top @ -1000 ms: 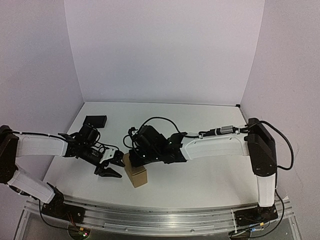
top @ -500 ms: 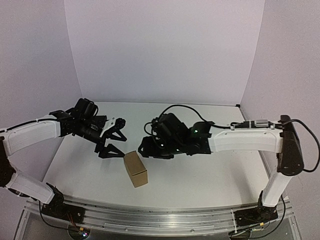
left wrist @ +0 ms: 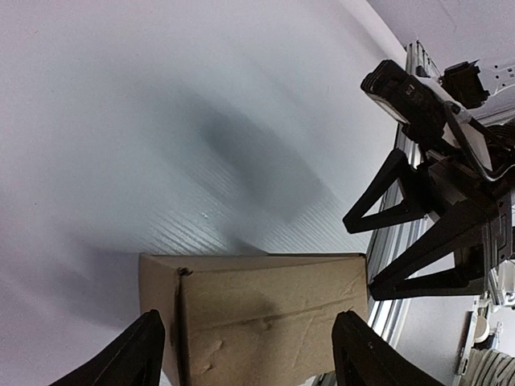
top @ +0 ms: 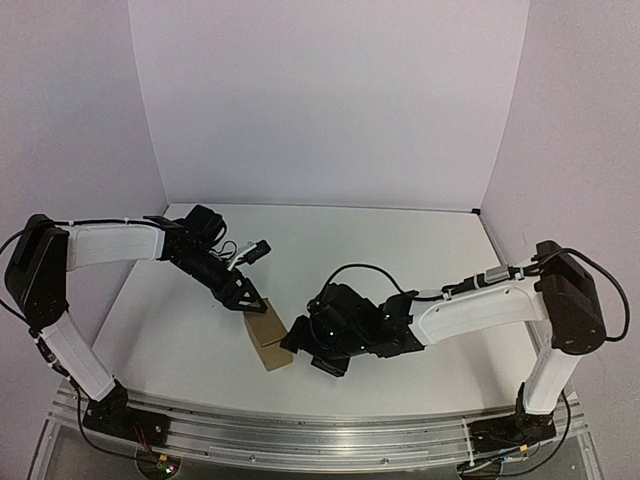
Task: Fold the paper box
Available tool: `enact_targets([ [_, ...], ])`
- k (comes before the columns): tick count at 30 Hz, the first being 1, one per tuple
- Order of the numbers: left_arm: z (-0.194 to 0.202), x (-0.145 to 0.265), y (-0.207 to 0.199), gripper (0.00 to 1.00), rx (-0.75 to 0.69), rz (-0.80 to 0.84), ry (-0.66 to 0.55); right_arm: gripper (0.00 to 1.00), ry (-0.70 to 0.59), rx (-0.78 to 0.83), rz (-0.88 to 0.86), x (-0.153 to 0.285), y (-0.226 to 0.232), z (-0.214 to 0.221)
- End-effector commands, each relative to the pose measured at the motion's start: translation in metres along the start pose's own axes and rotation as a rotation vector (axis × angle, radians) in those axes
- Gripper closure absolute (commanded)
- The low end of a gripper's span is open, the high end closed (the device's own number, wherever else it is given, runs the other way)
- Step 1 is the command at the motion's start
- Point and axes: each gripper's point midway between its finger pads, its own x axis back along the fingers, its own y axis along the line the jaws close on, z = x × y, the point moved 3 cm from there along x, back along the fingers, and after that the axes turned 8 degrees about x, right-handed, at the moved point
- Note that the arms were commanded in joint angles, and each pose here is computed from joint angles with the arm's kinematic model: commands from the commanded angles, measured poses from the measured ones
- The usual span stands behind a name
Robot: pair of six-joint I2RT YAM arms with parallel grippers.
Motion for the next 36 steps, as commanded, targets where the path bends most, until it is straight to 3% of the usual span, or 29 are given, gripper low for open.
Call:
enact_targets([
  [1, -0.009, -0.004, 0.000, 0.30, -0.014, 0.035, -0.053, 0.20, -0.037, -0.045, -0.124, -0.004, 0.022, -0.008],
  [7, 0.000, -0.008, 0.004, 0.47, -0.006, 0.025, -0.035, 0.22, -0.034, -0.002, -0.178, 0.001, 0.034, -0.011],
  [16, 0.032, -0.008, -0.001, 0.57, 0.065, 0.053, 0.022, 0.36, 0.006, -0.039, -0.133, -0.025, 0.018, -0.008],
  [22, 0.033, -0.006, -0.009, 0.69, 0.039, 0.107, 0.030, 0.46, -0.044, 0.059, -0.118, -0.029, 0.021, -0.017],
  [28, 0.038, 0.003, -0.032, 0.69, -0.144, 0.220, 0.008, 0.50, -0.120, 0.308, -0.151, -0.026, 0.048, -0.032],
  [36, 0.034, 0.010, -0.045, 0.67, -0.436, 0.261, -0.113, 0.53, -0.202, 0.624, -0.126, -0.024, 0.063, -0.043],
])
